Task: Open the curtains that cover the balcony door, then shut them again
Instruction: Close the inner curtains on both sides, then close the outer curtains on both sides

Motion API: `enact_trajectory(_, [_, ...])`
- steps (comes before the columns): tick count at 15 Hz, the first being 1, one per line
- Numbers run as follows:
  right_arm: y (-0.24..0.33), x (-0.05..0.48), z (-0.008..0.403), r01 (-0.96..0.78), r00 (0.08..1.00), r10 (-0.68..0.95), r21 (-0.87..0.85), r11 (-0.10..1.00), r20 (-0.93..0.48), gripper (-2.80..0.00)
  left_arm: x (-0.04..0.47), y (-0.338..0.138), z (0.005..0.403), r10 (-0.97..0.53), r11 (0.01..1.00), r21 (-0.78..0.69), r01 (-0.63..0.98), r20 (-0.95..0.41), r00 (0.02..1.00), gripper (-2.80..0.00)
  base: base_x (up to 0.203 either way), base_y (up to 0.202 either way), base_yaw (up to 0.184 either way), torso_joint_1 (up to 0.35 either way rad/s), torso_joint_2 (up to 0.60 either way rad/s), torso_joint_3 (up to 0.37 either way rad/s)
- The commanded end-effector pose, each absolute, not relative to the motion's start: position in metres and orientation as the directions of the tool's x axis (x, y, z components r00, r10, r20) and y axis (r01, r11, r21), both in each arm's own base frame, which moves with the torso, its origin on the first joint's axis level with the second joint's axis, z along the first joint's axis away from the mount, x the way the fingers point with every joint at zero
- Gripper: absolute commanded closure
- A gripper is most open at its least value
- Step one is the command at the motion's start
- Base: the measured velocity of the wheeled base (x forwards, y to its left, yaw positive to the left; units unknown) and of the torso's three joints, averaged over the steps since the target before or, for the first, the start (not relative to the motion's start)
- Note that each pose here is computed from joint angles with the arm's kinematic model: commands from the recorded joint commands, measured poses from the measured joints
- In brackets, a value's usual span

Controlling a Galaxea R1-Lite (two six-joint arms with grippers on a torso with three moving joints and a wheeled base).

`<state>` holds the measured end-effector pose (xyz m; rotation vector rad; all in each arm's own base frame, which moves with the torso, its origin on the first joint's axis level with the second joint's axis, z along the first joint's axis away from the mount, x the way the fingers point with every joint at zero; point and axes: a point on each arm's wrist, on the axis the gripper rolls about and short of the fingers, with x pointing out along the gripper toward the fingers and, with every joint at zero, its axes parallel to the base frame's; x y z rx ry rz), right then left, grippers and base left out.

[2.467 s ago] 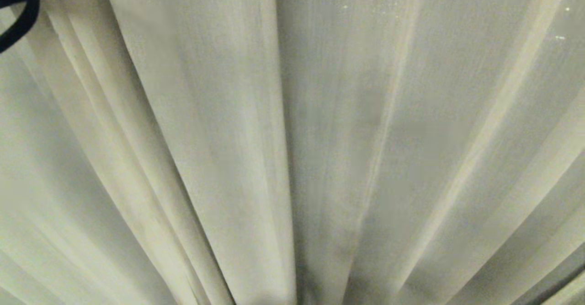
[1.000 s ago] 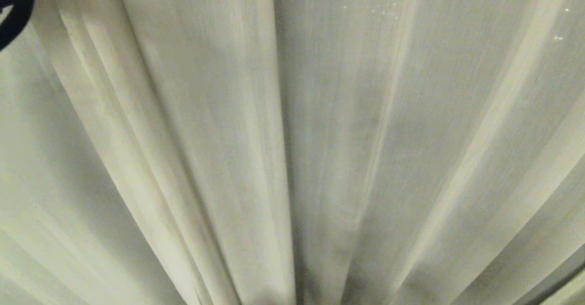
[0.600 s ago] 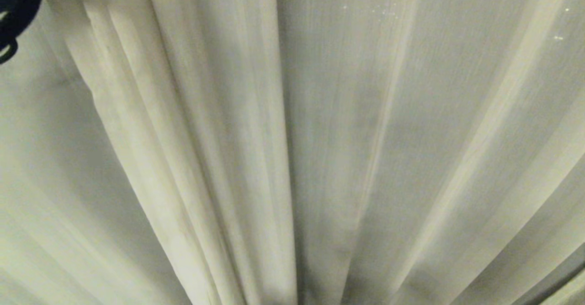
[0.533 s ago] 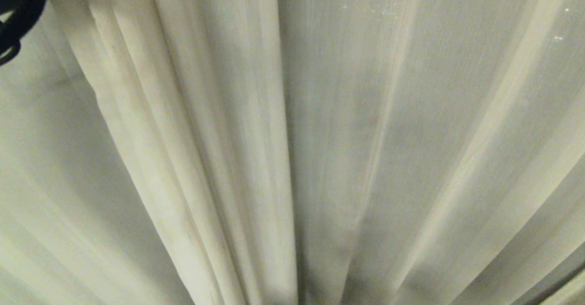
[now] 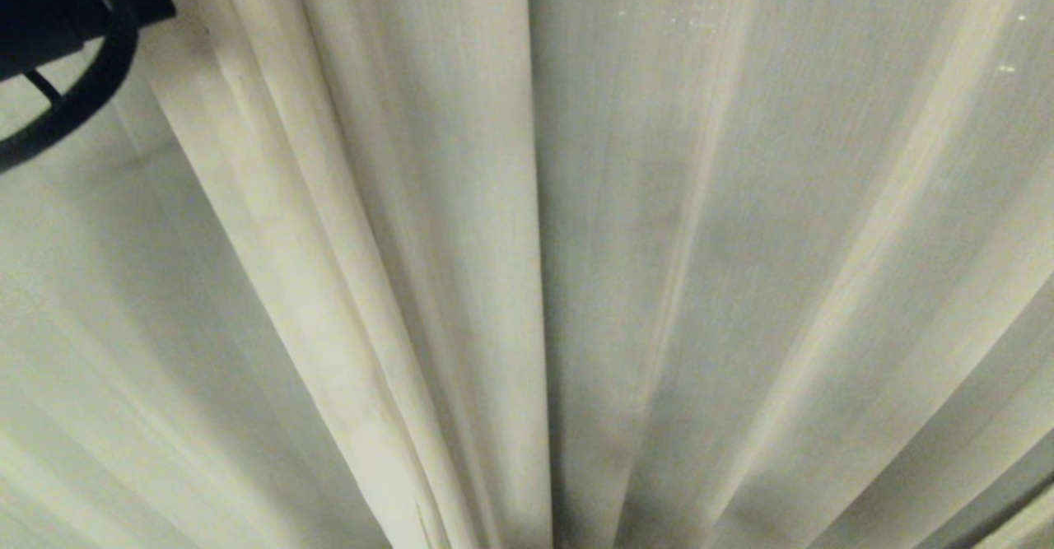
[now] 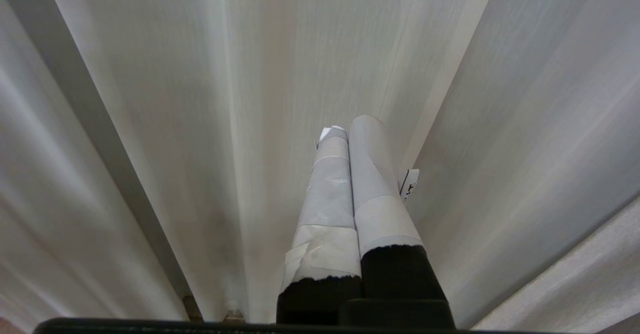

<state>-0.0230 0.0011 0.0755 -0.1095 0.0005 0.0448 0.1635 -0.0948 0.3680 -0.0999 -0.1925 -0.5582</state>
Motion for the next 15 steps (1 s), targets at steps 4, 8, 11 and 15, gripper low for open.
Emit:
enact_trajectory(4, [0.001, -0.023, 0.075, -0.045, 0.999, 0.045, -0.11, 0.993, -0.005, 0.0, 0.165, -0.095, 0.362, -0.51, 0.848, -0.045, 0.529, 0.204, 0.835, -2.8, 0.0, 0.0, 0.0, 0.0, 0.0, 0.0])
enact_trajectory(8, [0.001, -0.023, 0.075, -0.046, 0.999, 0.046, -0.11, 0.993, -0.005, 0.0, 0.156, -0.088, 0.367, -0.46, 0.874, -0.055, 0.483, 0.23, 0.858, -2.8, 0.0, 0.0, 0.0, 0.0, 0.0, 0.0])
enact_trajectory(11, [0.001, -0.023, 0.075, -0.045, 0.999, 0.045, -0.11, 0.993, -0.005, 0.0, 0.142, -0.08, 0.373, -0.443, 0.881, -0.055, 0.471, 0.26, 0.858, -2.8, 0.0, 0.0, 0.0, 0.0, 0.0, 0.0])
enact_trajectory(15, [0.001, -0.023, 0.075, -0.046, 0.999, 0.046, -0.11, 0.993, -0.005, 0.0, 0.111, -0.06, 0.369, -0.359, 0.921, -0.062, 0.386, 0.256, 0.898, -2.8, 0.0, 0.0, 0.0, 0.0, 0.0, 0.0])
